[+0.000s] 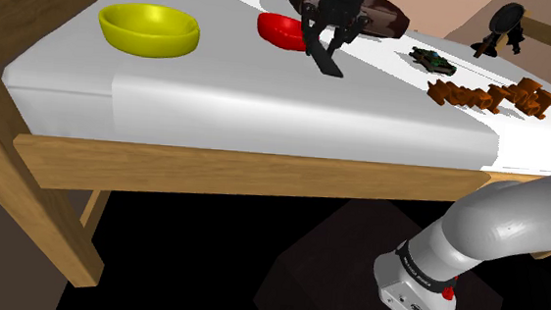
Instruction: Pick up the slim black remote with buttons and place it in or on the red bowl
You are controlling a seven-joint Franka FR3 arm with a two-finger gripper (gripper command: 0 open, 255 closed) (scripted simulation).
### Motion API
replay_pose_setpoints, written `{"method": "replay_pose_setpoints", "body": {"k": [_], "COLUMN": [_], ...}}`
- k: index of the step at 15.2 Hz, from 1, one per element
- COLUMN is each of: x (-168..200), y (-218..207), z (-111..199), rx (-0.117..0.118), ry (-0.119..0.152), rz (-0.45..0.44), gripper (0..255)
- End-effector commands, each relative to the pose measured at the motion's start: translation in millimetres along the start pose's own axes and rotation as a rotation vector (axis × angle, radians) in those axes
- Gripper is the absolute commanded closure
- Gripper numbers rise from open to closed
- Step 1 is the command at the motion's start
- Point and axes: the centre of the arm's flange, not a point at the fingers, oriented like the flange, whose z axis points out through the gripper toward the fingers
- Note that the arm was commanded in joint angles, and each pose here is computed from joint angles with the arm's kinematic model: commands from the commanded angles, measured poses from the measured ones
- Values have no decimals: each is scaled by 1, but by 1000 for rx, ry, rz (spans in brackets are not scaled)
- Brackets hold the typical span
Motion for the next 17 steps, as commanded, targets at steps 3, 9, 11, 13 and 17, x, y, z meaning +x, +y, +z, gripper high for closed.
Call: {"method": "replay_pose_setpoints", "body": {"k": [3, 9, 11, 13, 17], "x": [5, 12, 15, 16, 66], "y": [1, 2, 2, 2, -6], "z": [-21, -52, -62, -69, -54], "rx": [0, 0, 0, 0, 0], "ry": [0, 0, 0, 0, 0], "rz": [0, 0, 0, 0, 0], "gripper": [255, 255, 255, 255, 255]}}
